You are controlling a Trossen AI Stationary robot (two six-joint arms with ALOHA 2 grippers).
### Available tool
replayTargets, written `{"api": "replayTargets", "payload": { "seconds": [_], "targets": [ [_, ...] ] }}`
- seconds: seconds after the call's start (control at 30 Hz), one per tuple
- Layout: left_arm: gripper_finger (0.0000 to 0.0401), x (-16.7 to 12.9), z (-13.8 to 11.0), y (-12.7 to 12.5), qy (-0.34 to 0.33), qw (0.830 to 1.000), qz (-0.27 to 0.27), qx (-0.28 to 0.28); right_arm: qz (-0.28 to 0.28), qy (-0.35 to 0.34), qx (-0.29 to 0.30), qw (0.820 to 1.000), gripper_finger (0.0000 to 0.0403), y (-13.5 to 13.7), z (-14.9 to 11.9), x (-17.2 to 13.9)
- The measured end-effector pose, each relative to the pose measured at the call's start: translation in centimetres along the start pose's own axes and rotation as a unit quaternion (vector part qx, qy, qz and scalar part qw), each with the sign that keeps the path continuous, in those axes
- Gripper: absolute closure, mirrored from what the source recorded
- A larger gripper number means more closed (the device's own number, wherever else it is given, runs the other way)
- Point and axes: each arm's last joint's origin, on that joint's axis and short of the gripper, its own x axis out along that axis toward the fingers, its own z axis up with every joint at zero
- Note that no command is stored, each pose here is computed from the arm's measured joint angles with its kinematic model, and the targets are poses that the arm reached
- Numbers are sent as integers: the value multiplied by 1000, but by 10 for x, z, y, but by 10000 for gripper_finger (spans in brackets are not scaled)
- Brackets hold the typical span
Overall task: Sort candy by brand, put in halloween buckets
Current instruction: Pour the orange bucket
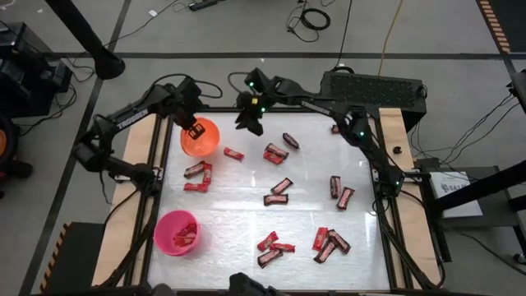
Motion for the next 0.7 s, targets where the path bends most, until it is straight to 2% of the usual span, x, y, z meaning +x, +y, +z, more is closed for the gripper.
{"api": "replayTargets", "payload": {
  "seconds": [0.2, 0.37, 0.57, 0.7],
  "targets": [
    [397, 14, 5, 18, 9, 998, -3, -58, 28, 54, 17, 998, 273, 1, -26, 43],
    [397, 22, 9, 33, 1, 993, -9, -115, 42, 76, 33, 996, 273, 8, -38, 69],
    [395, 33, 6, 47, -16, 986, -43, -162, -32, 119, 18, 992, 273, 16, -42, 85],
    [361, 37, 2, 51, -12, 983, -45, -177, -44, 111, 28, 993, 273, 20, -38, 88]
  ]
}}
